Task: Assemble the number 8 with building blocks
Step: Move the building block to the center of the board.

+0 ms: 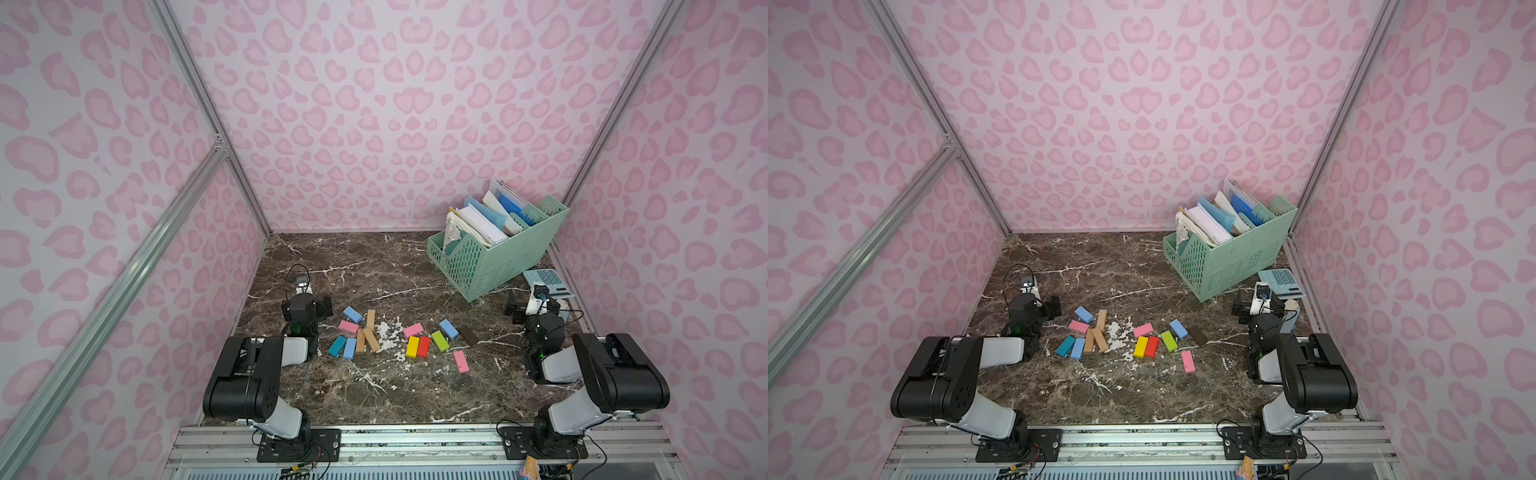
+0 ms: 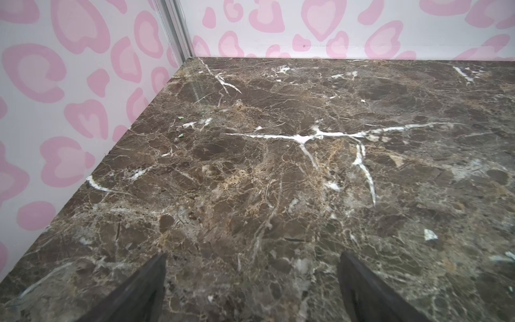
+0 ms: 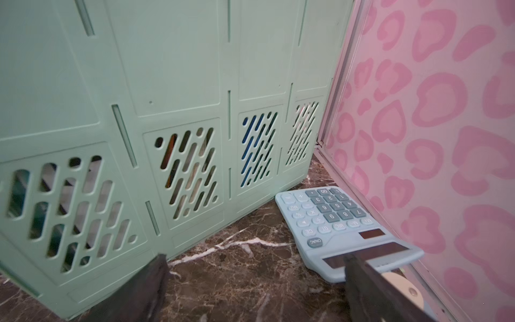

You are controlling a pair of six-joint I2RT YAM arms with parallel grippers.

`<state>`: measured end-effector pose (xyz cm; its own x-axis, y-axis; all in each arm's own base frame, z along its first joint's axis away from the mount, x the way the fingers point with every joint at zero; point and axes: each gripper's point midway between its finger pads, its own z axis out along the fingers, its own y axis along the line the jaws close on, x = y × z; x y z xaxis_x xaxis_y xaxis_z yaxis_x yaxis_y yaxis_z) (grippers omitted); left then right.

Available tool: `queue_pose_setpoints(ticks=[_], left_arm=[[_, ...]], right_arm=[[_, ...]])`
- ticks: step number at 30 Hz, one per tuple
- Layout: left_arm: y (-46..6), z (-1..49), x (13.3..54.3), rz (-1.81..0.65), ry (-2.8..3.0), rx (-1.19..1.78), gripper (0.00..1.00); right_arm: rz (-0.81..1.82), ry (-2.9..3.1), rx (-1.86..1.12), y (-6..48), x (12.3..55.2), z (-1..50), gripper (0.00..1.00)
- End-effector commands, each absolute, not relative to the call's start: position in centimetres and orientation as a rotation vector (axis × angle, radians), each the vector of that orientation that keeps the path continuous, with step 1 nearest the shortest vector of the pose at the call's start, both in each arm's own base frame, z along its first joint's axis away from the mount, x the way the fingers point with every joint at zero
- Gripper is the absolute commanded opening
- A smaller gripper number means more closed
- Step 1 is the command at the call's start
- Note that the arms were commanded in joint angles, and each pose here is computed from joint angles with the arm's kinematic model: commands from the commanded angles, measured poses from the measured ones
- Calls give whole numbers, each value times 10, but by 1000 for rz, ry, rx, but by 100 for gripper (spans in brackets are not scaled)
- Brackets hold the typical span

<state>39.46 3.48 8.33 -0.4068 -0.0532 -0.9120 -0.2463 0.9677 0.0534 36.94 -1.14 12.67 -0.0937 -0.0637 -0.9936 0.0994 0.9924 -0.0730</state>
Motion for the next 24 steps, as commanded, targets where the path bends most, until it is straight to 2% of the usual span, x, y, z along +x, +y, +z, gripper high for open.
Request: queue_pose_setpoints(ticks=[1, 24], left_arm=[[35, 89, 398, 215, 1964, -210, 99], [35, 89, 398, 214, 1963, -210, 99]], right_arm=[[-135, 1627, 34, -11, 370, 135, 99], [-118, 1637, 30, -11, 371, 133, 99]])
